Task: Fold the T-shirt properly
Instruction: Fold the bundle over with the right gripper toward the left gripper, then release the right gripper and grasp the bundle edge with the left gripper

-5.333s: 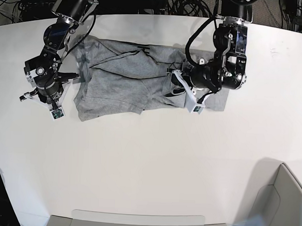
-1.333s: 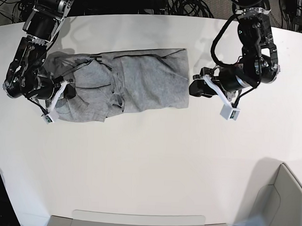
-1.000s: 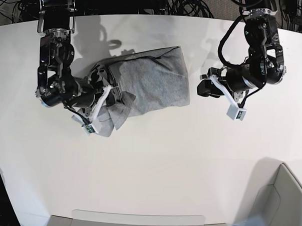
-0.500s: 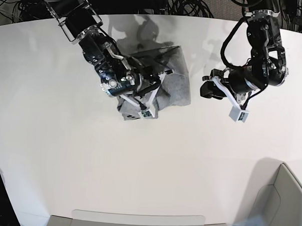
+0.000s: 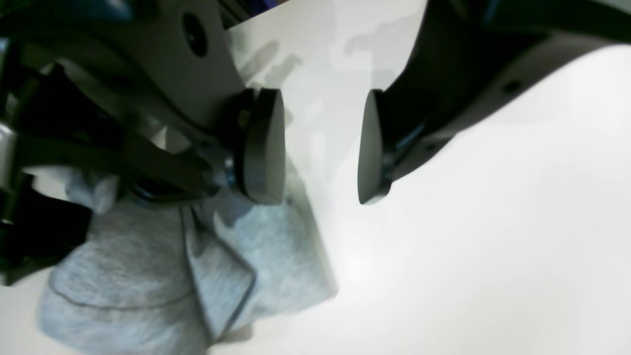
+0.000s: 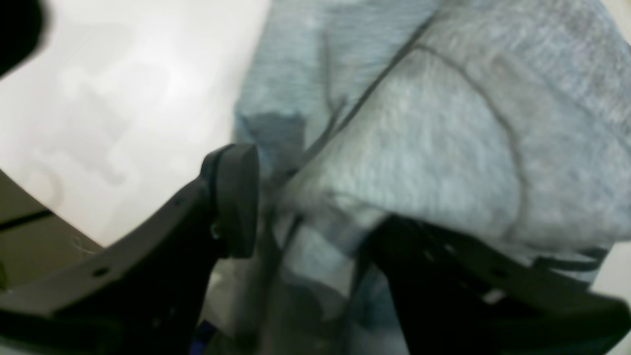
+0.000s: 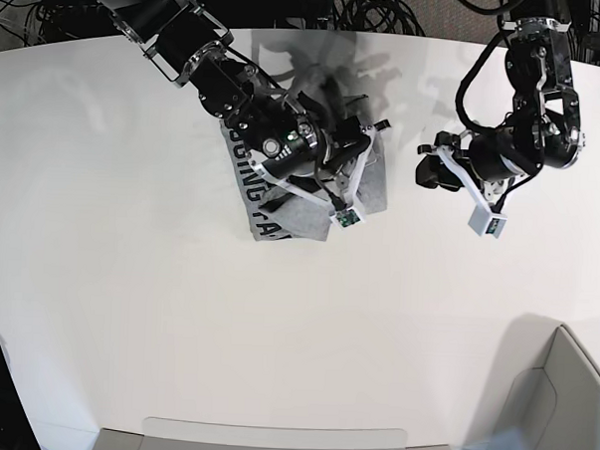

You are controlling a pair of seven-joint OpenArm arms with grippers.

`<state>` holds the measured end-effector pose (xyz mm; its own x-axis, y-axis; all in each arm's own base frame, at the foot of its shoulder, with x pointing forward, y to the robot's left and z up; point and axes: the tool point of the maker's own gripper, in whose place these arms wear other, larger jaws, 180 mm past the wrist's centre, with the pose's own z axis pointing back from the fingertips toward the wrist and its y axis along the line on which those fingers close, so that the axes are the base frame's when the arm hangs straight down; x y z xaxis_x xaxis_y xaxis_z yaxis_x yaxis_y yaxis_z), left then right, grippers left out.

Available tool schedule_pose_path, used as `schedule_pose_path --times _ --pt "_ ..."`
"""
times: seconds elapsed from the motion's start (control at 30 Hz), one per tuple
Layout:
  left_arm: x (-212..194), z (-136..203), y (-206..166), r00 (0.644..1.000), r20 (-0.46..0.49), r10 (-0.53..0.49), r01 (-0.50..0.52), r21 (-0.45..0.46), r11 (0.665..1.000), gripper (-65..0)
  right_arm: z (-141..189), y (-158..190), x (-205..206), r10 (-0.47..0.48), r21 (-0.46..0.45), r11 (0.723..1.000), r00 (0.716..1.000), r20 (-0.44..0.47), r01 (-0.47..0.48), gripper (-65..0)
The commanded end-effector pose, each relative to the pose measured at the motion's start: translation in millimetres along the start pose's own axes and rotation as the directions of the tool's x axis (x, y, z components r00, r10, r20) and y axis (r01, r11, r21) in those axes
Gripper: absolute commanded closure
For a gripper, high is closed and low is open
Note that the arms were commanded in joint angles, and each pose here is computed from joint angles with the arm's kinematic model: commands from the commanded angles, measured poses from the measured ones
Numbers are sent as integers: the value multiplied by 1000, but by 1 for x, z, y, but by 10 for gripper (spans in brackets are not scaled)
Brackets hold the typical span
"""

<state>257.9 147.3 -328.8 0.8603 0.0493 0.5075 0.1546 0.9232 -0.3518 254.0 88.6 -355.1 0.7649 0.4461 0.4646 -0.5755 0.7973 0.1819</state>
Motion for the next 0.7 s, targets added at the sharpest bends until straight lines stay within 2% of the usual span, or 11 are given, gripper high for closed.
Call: schedule_pose_path --times 0.0,0.17,0.23,0.4,0.5,0.57,0.67 --pt "12 6 0 999 38 -16 16 -1 1000 -253 9 6 17 14 13 1000 998 56 -15 -269" --pt "9 5 3 1000 29 -9 9 4 1000 -253 21 9 27 30 16 999 994 108 -32 -269" --pt "10 8 12 999 40 15 -16 21 1000 -253 35 3 39 9 15 1000 986 164 -12 -269" --pt "13 13 27 997 59 55 -58 49 997 -253 85 -33 77 -76 -11 996 933 352 85 -269" --pt "16 14 26 996 69 54 -57 45 997 -252 102 -66 83 -94 -70 989 912 400 133 -269" --pt "17 14 20 996 73 43 -45 30 999 -244 107 -95 78 -110 -124 977 911 398 172 -269" --pt "25 7 -3 995 94 28 -26 -26 999 -190 111 -140 65 -126 -204 955 916 381 216 -269"
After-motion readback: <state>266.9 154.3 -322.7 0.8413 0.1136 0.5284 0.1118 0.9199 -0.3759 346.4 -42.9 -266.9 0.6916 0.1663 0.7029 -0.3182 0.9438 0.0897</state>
